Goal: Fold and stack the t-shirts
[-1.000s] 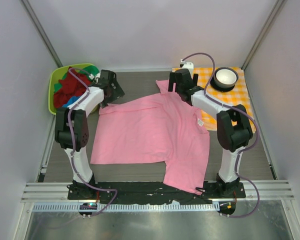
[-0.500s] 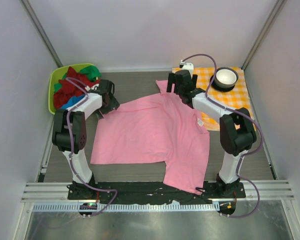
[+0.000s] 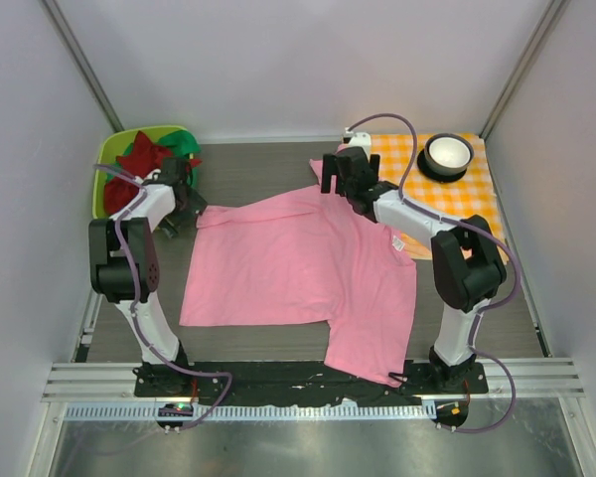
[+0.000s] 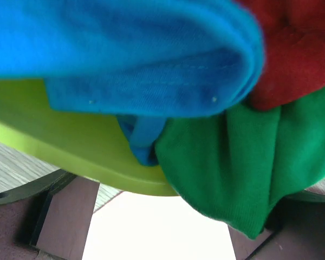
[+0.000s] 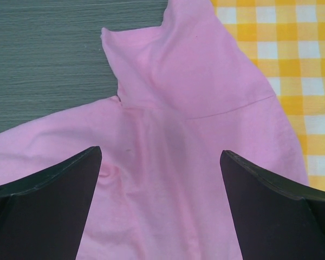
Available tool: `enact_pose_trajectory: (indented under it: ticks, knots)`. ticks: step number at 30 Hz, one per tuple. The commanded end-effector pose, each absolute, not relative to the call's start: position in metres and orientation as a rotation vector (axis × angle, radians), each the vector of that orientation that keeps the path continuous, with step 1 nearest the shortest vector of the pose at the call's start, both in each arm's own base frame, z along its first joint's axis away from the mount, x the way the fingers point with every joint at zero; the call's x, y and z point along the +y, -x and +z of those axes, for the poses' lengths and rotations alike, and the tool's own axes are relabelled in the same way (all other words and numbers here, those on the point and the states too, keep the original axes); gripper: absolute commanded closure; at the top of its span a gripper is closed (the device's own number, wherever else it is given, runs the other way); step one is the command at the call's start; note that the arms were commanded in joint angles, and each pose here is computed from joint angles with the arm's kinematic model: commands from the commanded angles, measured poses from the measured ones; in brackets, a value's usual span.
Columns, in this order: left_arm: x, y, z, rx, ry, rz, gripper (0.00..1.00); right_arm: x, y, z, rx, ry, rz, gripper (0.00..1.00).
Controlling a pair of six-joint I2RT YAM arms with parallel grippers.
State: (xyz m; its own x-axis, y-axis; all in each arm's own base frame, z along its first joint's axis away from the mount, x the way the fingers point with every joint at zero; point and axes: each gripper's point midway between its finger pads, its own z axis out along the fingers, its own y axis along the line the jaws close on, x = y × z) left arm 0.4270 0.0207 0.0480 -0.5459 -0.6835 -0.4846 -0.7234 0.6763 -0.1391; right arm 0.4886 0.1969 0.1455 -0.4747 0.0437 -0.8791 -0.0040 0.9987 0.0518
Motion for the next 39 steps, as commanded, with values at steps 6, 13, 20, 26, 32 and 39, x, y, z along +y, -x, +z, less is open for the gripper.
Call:
enact_pose_trajectory:
  ticks: [6, 13, 20, 26, 32, 39]
  knots:
    - [0.086, -0.431, 0.067, 2.289, 1.186, 0.165, 0.11, 0.217, -0.490, 0.171, 1.991, -0.009, 0.086, 0.02]
    - [0.082, -0.433, 0.083, 2.269, 1.180, 0.033, 0.10, 0.225, -0.484, 0.172, 1.985, 0.022, 0.070, 0.03]
    - [0.029, -0.414, 0.111, 2.213, 1.070, -0.095, 0.08, 0.234, -0.481, 0.169, 1.988, 0.037, 0.075, 0.02]
    - [0.005, -0.404, 0.109, 2.207, 1.073, -0.139, 0.07, 0.238, -0.476, 0.155, 2.013, 0.053, 0.066, 0.02]
    - [-0.011, -0.409, 0.088, 2.250, 1.066, -0.120, 0.07, 0.239, -0.475, 0.151, 2.021, 0.056, 0.065, 0.02]
    - [-0.019, -0.424, 0.080, 2.201, 1.092, -0.148, 0.13, 0.238, -0.478, 0.154, 1.998, 0.058, 0.059, 0.02]
